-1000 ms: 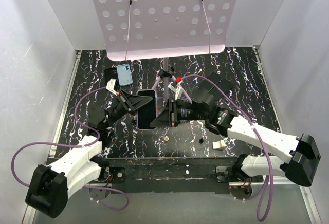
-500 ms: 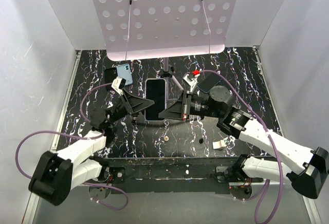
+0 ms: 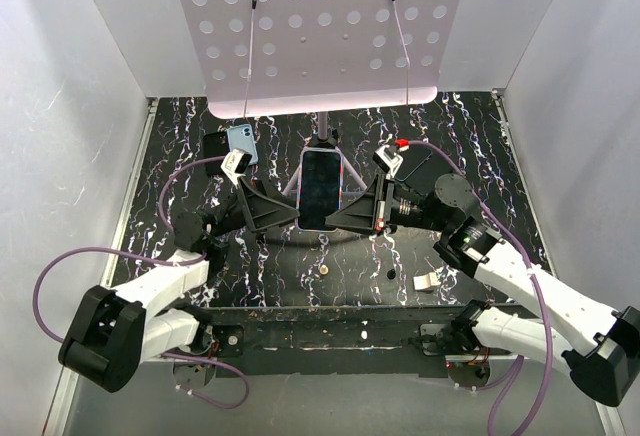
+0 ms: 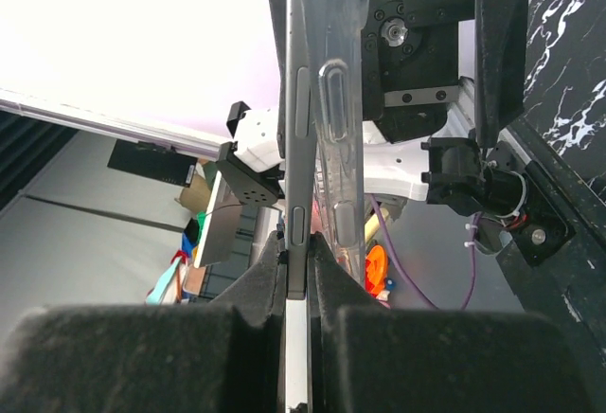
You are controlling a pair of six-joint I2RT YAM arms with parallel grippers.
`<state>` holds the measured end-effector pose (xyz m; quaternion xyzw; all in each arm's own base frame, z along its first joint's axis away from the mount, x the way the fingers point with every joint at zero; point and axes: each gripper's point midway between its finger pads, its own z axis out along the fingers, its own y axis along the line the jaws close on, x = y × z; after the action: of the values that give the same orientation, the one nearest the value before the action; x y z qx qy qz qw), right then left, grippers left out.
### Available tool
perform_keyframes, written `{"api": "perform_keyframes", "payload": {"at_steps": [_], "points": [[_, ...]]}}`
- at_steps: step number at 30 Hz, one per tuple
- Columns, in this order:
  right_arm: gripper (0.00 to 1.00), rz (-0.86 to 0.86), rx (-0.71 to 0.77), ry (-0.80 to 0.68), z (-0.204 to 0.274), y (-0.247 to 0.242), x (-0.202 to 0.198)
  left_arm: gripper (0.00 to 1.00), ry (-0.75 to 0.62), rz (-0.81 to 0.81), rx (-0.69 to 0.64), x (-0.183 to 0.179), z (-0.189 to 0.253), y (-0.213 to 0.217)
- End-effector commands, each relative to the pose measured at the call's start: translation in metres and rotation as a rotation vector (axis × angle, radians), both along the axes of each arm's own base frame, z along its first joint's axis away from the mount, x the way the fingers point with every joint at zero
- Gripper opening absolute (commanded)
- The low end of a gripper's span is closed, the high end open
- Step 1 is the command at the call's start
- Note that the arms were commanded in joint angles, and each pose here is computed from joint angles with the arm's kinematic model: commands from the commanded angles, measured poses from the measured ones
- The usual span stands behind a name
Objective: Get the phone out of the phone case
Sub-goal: Remove the phone case from the phone.
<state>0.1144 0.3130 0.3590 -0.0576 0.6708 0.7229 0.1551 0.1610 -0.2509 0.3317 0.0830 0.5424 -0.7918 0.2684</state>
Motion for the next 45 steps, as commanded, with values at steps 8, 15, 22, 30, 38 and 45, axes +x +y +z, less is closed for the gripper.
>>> {"api": "perform_keyframes", "payload": {"at_steps": [8, 15, 22, 30, 38, 45], "points": [[0.01, 0.06, 0.227, -0.065, 0.048, -0.014, -0.017, 0.71, -0.325, -0.038, -0.064, -0.041, 0.028, 0.011], [0.01, 0.073, 0.265, -0.059, 0.052, -0.016, -0.019, 0.81, -0.359, -0.039, -0.065, -0.05, 0.027, 0.014], [0.01, 0.091, 0.293, -0.054, 0.055, -0.017, -0.02, 0.81, -0.383, -0.045, -0.069, -0.055, 0.03, 0.015], [0.01, 0.1, 0.27, -0.047, 0.05, -0.012, -0.019, 0.61, -0.317, -0.025, -0.031, -0.038, 0.032, 0.007], [0.01, 0.091, 0.201, -0.066, 0.041, -0.002, -0.018, 0.33, -0.276, 0.132, 0.142, -0.011, 0.024, 0.001], [0.01, -0.079, -0.038, -0.176, 0.019, -0.013, -0.004, 0.0, -0.012, 0.529, 0.723, 0.048, -0.055, 0.044]]}}
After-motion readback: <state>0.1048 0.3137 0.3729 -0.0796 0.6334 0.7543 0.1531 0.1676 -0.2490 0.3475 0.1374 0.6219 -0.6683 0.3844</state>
